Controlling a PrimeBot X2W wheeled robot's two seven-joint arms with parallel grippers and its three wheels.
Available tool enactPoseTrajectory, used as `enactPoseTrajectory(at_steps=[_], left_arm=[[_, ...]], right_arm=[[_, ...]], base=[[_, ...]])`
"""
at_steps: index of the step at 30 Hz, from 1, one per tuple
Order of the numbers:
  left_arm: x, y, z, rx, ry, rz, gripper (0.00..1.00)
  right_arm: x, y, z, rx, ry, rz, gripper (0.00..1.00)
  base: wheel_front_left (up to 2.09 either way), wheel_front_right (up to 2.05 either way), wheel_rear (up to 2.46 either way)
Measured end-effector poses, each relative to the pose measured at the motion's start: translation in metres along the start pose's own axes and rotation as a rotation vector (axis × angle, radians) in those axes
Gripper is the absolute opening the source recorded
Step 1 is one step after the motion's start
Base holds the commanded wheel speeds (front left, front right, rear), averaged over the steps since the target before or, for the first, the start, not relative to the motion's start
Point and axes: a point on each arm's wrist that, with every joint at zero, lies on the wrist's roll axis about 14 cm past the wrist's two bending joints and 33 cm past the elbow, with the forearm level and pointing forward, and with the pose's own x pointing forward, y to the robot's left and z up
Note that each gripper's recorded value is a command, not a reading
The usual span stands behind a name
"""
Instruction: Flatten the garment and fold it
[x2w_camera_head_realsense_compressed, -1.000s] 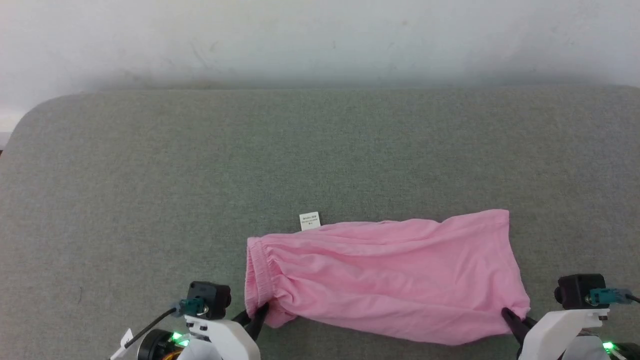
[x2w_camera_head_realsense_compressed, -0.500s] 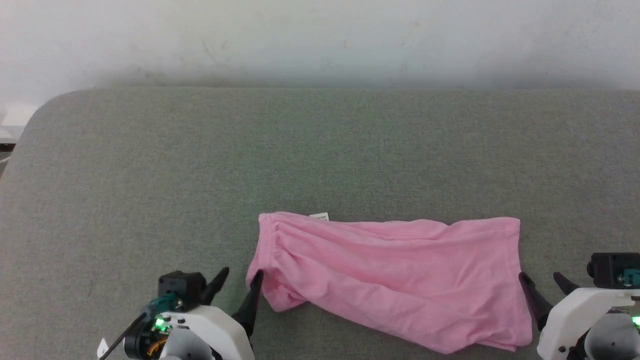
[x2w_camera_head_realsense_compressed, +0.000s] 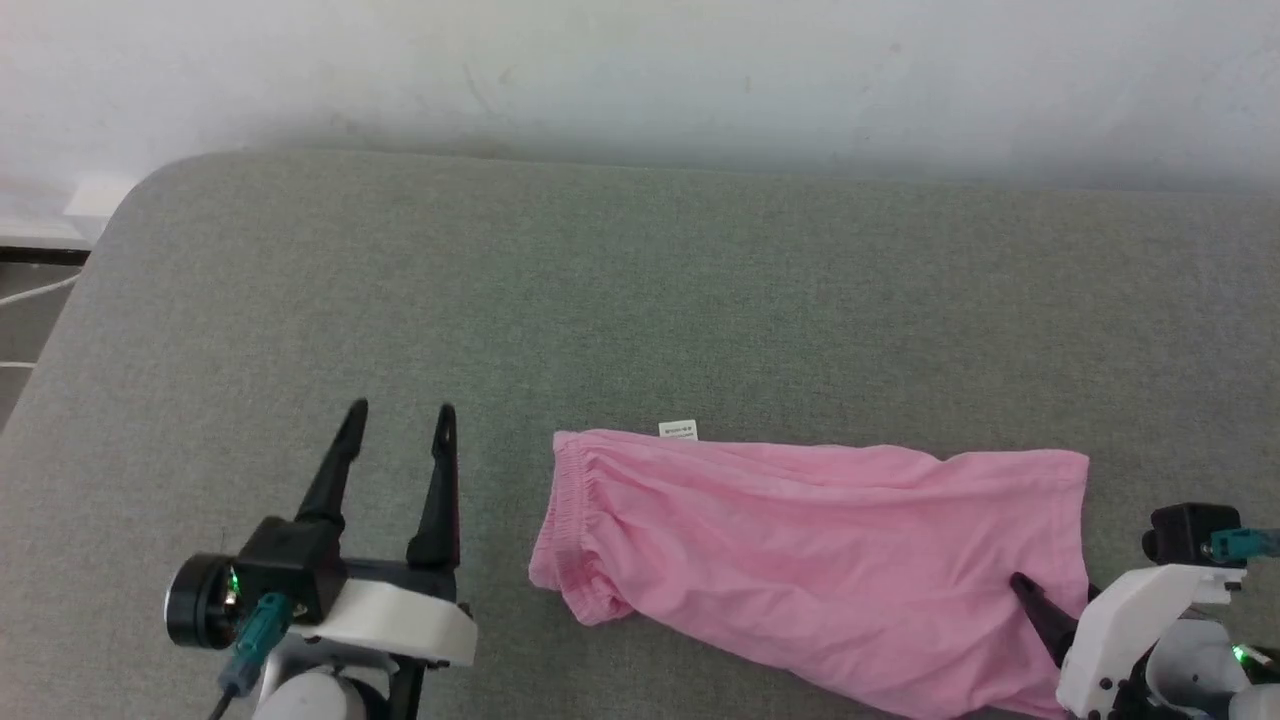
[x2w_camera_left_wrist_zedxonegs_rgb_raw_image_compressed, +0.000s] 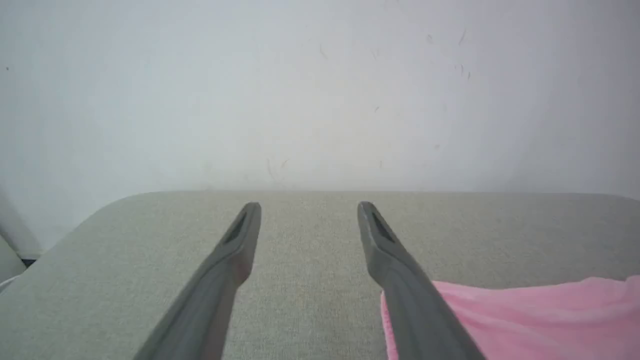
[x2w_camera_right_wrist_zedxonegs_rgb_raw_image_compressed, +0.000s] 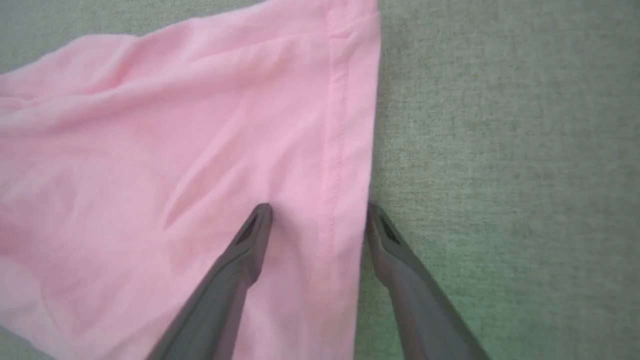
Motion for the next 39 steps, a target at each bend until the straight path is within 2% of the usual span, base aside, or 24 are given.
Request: enactPoseTrajectory(at_steps=[3,9,10,11,12,18,23,32,36,39], left_arm=[[0.0,0.0,0.025,0.045,-0.1,0.029,1.0],[-0.009,0.003,0.021,0.133,-0.107,0.034,1.0],[-0.008,0.004,0.022,0.148,-0.114,0.037,1.0],[-0.008,0.005,0.022,0.168,-0.115,0.038,1.0],[-0.009,0.005,0.02,0.183,-0.113,0.039,1.0],[-0.015,0.002,0.009,0.191,-0.083,0.036,1.0],[-0.016,0.005,0.012,0.178,-0.092,0.041,1.0],[-0.019,0.003,0.014,0.154,-0.1,0.025,1.0],[-0.022,0.002,0.015,0.14,-0.103,0.025,1.0],[-0.028,0.003,0.014,0.131,-0.099,0.025,1.0]], right_arm=[[0.007,0.003,-0.003,-0.003,0.032,0.018,1.0],[0.018,0.011,-0.005,-0.009,0.072,0.065,1.0],[0.02,0.012,-0.006,-0.008,0.076,0.071,0.49],[0.021,0.012,-0.006,-0.006,0.081,0.076,0.08],[0.023,0.012,-0.006,-0.008,0.084,0.079,0.0],[0.027,0.022,-0.004,0.007,0.058,0.115,0.0],[0.024,0.012,0.004,0.036,-0.008,0.09,0.0],[-0.001,-0.072,0.041,0.04,-0.138,-0.137,0.0],[-0.01,-0.071,0.055,0.006,-0.171,-0.142,0.0],[-0.018,-0.056,0.067,-0.045,-0.197,-0.112,0.0]], base=[[0.0,0.0,0.0],[0.0,0.0,0.0],[0.0,0.0,0.0],[0.0,0.0,0.0],[0.0,0.0,0.0],[0.0,0.0,0.0],[0.0,0.0,0.0],[0.0,0.0,0.0],[0.0,0.0,0.0],[0.0,0.0,0.0]])
